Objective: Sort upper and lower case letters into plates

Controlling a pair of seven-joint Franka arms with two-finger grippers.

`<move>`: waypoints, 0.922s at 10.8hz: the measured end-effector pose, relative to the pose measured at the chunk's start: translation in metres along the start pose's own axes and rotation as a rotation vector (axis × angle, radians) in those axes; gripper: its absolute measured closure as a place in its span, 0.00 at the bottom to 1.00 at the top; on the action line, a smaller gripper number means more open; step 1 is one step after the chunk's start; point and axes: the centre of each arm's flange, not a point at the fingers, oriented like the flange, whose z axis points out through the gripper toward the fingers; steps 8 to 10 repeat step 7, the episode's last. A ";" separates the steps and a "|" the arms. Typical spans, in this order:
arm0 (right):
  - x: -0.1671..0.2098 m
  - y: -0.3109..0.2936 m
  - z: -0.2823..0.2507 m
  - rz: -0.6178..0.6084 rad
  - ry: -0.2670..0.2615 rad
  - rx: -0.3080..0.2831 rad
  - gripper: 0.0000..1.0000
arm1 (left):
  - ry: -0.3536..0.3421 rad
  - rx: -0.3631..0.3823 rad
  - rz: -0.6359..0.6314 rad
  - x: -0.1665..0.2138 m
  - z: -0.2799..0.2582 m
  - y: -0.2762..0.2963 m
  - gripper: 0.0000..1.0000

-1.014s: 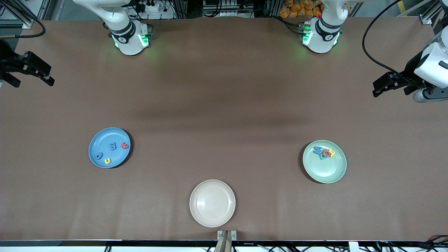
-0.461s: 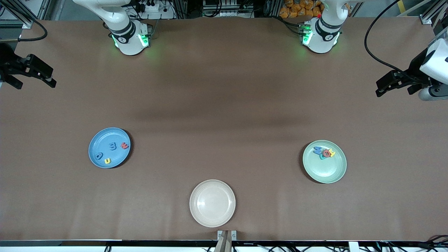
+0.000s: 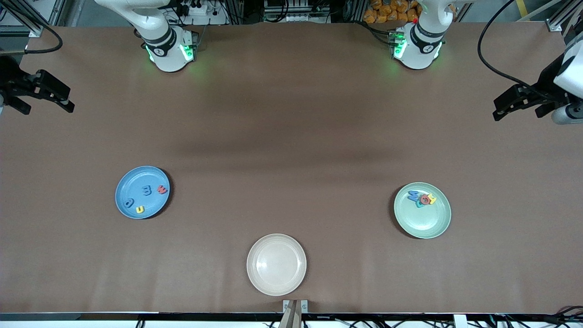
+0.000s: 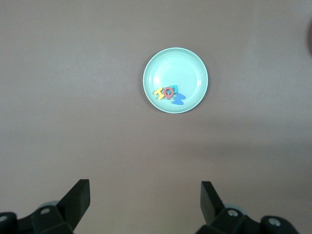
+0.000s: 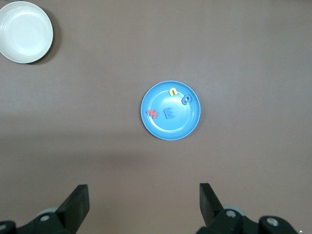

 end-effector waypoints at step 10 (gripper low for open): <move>-0.001 0.000 0.001 0.000 -0.010 0.000 0.00 | -0.004 0.001 0.000 -0.004 -0.014 0.000 0.00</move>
